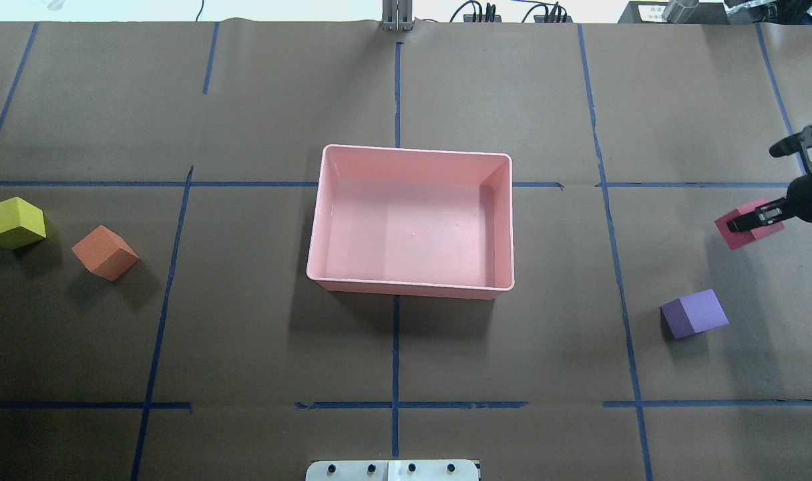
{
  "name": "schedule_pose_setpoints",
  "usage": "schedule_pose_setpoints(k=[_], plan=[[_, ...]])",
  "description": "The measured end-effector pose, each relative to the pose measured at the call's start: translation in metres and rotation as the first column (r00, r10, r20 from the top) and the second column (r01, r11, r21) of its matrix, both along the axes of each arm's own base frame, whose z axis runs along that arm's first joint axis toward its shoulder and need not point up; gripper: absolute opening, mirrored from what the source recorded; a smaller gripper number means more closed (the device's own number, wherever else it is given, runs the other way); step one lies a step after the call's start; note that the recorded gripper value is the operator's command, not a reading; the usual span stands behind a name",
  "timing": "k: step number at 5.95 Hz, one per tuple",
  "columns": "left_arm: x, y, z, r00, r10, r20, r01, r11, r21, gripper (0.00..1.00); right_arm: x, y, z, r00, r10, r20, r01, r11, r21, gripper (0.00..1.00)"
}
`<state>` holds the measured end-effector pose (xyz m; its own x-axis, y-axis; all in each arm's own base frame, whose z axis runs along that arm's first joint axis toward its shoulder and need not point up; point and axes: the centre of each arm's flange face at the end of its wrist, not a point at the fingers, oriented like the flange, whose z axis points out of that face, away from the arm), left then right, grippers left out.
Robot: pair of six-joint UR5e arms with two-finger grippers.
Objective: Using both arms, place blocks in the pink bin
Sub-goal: 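Carry the pink-red cube with the right gripper and drop it into the bin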
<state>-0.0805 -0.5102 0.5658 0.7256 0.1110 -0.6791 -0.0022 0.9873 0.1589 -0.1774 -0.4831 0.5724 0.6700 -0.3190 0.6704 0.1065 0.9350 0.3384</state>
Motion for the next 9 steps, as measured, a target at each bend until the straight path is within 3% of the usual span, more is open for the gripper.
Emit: schedule_pose_setpoints(k=[2,4,5,6,7,8,9], plan=[[0.0,-0.001,-0.003,1.0,0.0,0.0,0.0,1.0,0.007,1.0,-0.038,-0.051,-0.165,0.994,0.103,0.036,-0.098,0.989,-0.107,0.02],[0.001,-0.003,-0.009,1.0,0.001,0.001,-0.001,1.0,0.018,1.0,-0.125,-0.063,-0.314,0.97,0.226,0.092,-0.197,0.948,-0.248,0.04],[0.001,-0.004,-0.011,1.0,0.001,0.001,-0.001,1.0,0.021,1.0,-0.175,-0.058,-0.365,0.958,0.272,0.091,-0.236,0.929,-0.285,0.06],[0.001,-0.005,-0.012,1.0,0.001,0.0,-0.001,1.0,0.025,1.0,-0.23,-0.056,-0.407,0.946,0.314,0.08,-0.276,0.91,-0.309,0.68],[0.001,-0.005,-0.013,1.0,0.002,-0.001,-0.002,1.0,0.027,1.0,-0.282,-0.051,-0.44,0.935,0.349,0.063,-0.312,0.894,-0.321,0.99],[0.001,-0.005,-0.017,1.0,0.002,-0.001,-0.002,0.999,0.036,1.0,-0.311,-0.044,-0.454,0.929,0.367,0.048,-0.335,0.889,-0.313,1.0],[0.002,-0.006,-0.024,1.0,0.005,0.001,-0.005,0.998,0.057,1.0,-0.315,-0.038,-0.46,0.934,0.356,0.029,-0.334,0.898,-0.286,1.0]])
